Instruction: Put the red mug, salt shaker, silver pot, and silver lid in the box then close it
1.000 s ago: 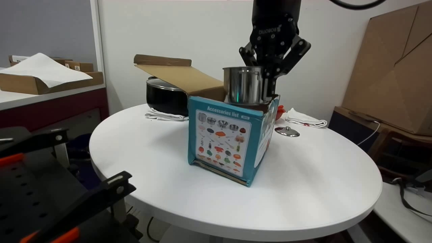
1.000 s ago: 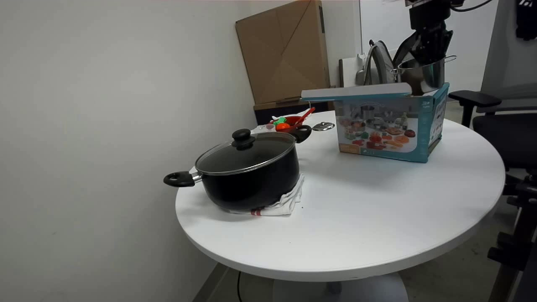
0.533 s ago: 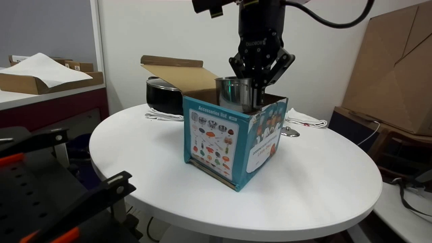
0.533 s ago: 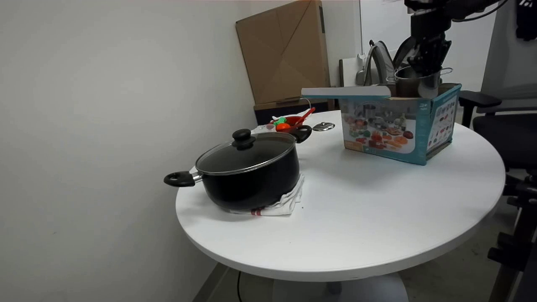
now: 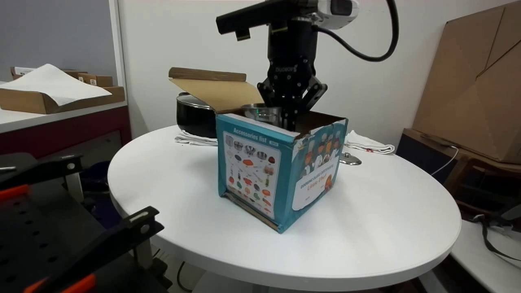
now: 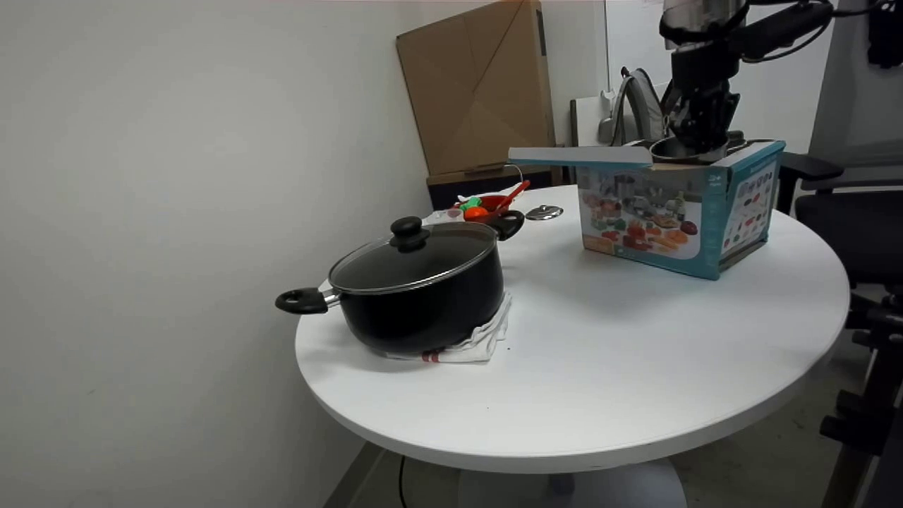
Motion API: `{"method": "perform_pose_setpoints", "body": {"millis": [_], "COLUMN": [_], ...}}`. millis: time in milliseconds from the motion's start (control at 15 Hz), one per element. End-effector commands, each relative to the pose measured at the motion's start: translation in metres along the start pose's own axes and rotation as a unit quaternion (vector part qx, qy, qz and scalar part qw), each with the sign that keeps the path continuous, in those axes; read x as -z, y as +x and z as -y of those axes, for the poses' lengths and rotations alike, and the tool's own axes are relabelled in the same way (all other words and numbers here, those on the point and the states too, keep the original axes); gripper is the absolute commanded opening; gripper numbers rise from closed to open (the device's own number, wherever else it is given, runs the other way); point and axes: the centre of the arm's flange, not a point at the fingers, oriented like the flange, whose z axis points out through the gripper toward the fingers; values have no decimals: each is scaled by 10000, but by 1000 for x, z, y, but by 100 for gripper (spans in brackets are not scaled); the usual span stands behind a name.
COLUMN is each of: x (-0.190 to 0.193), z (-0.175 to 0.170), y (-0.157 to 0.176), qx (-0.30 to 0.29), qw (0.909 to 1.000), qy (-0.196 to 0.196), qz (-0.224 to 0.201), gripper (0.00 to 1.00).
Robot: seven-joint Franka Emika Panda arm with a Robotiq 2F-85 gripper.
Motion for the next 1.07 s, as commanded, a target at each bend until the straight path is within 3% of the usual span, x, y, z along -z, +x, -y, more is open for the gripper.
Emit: {"method": "perform_pose_setpoints", "body": {"millis": [0, 600, 1000], "x": [-26, -40, -29], "z": [-1, -7, -3], "y": [9, 27, 39], "qx": [76, 217, 374], "qw": [9997, 9979, 9981], "qy": [31, 57, 80], "qz": [229, 607, 486], "gripper": [1, 1, 1]}}
